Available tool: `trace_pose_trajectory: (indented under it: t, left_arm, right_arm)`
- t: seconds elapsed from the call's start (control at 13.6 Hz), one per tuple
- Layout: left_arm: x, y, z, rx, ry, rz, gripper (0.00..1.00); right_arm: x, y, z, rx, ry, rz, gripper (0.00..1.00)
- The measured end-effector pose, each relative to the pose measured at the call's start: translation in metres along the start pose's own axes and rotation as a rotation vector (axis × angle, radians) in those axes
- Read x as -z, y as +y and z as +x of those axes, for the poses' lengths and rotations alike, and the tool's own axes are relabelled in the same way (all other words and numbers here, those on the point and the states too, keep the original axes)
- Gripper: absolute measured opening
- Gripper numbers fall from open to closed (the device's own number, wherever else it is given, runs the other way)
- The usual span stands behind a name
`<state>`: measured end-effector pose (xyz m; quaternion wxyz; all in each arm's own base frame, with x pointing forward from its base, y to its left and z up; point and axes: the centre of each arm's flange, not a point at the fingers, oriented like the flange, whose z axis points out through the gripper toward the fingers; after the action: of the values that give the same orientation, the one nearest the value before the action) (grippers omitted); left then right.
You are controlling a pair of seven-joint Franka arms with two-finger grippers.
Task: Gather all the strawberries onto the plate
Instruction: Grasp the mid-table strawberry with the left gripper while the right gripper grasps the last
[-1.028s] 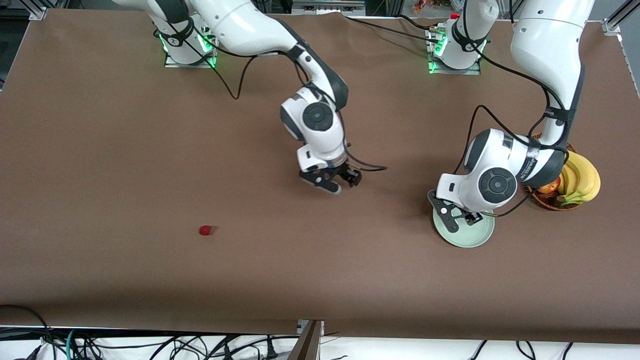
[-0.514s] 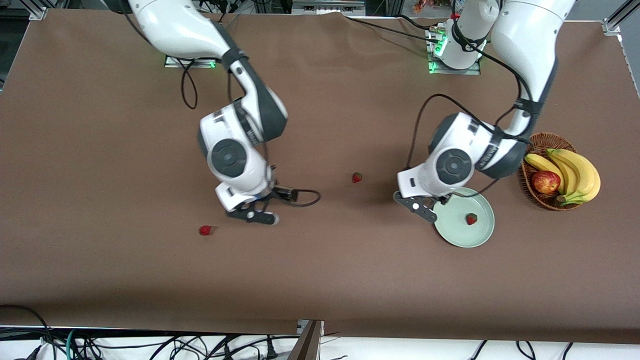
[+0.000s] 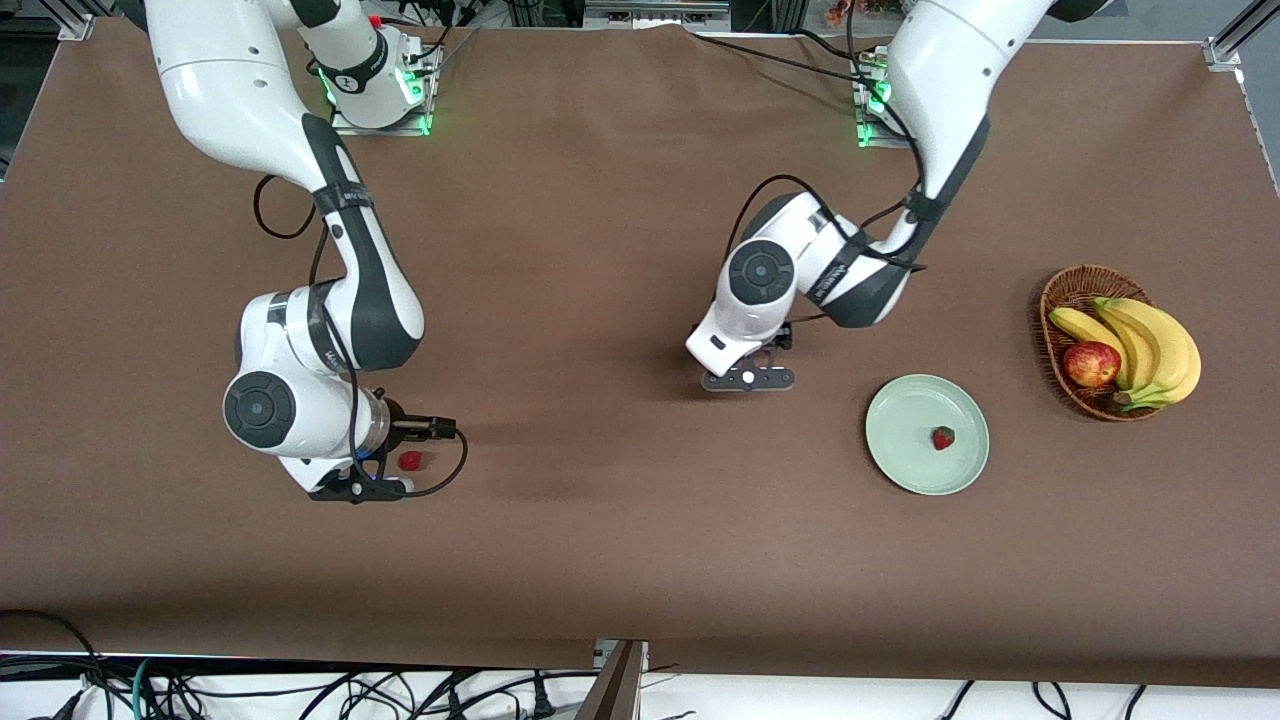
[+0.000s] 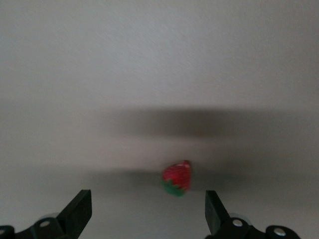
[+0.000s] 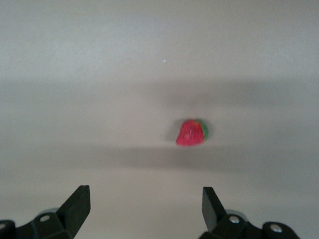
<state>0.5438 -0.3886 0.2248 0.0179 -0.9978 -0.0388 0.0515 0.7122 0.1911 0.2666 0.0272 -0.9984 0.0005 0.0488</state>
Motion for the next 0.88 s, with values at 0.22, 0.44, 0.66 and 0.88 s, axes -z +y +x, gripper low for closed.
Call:
trace_pose_trajectory:
  t: [0.22,0.44,0.66,0.88]
  left_arm:
    - [-0.021,0.007,-0.001,0.021,0.024,0.0,1.0]
    - [-0.032,0.008,0.001,0.031,0.032,-0.018,1.0]
    - [-0.037,0.01,0.0,0.03,0.028,-0.018,0.79]
    - [-0.039,0.012,-0.002,0.033,0.025,-0.016,0.76]
  right_arm:
    - [-0.05,-0.001,0.011,0.023,0.059,-0.016,0.99]
    - [-0.066,0.009,0.016,0.078,0.076,-0.047,0.99]
    - [-0.064,0.028,0.02,0.107,0.076,-0.051,0.97]
    - [-0.068,0.037,0.021,0.113,0.07,-0.052,0.88]
